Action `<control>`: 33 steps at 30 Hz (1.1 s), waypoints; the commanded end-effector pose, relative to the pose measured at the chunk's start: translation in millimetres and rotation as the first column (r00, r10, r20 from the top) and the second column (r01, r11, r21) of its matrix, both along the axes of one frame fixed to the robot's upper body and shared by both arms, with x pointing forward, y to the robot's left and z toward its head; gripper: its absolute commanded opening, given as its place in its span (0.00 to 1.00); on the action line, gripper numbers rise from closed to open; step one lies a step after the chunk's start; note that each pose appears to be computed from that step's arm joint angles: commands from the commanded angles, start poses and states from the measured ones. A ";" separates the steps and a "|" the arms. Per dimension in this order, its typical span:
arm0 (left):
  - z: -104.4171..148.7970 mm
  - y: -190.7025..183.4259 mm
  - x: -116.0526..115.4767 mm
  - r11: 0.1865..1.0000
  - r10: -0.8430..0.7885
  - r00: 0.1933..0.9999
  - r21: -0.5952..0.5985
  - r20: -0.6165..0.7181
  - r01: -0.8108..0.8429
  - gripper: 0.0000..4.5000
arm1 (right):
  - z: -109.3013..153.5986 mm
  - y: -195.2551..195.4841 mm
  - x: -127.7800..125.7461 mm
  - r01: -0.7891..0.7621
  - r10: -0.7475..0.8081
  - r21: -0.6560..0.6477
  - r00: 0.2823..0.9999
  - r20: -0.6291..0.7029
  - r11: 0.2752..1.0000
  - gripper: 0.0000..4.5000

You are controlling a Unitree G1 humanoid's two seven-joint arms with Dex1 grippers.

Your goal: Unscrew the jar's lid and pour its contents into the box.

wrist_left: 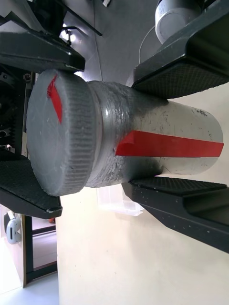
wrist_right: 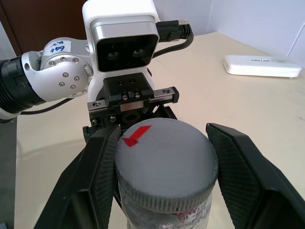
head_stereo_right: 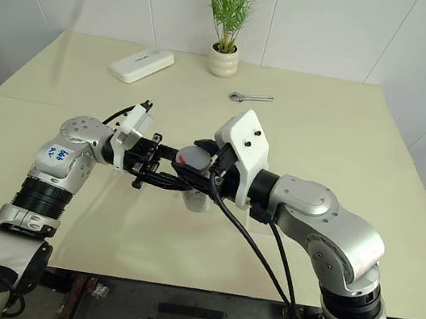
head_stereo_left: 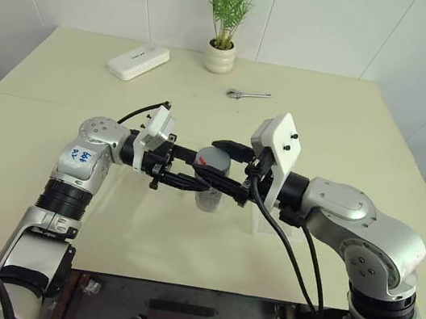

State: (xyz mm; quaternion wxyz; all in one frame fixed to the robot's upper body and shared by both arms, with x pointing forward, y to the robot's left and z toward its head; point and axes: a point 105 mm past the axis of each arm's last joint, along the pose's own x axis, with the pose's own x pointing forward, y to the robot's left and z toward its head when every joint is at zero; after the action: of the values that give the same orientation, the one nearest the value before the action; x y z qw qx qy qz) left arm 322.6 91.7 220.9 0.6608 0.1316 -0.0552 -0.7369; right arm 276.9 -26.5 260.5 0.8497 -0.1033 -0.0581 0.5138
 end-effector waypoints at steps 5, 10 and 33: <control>2.3 -0.7 -4.4 0.999 -0.033 0.999 0.017 0.020 0.033 0.44 | 14.4 -8.3 4.6 0.079 -0.081 0.037 0.994 0.078 0.996 0.57; 2.2 -0.6 -4.1 0.999 -0.031 0.999 0.017 0.024 0.031 0.44 | 12.5 -7.4 2.9 0.066 -0.068 0.028 0.995 0.074 0.997 0.57; 3.3 -1.5 -3.2 0.999 -0.029 0.999 0.013 0.031 0.029 0.44 | 11.8 -7.2 2.1 0.063 -0.065 0.028 0.995 0.072 0.998 1.00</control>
State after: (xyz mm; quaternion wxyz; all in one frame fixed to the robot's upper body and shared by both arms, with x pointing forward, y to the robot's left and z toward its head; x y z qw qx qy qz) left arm 321.4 90.6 218.7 0.6548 0.1361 -0.0517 -0.7417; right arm 281.9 -30.0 260.8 0.8617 -0.1097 -0.0628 0.4914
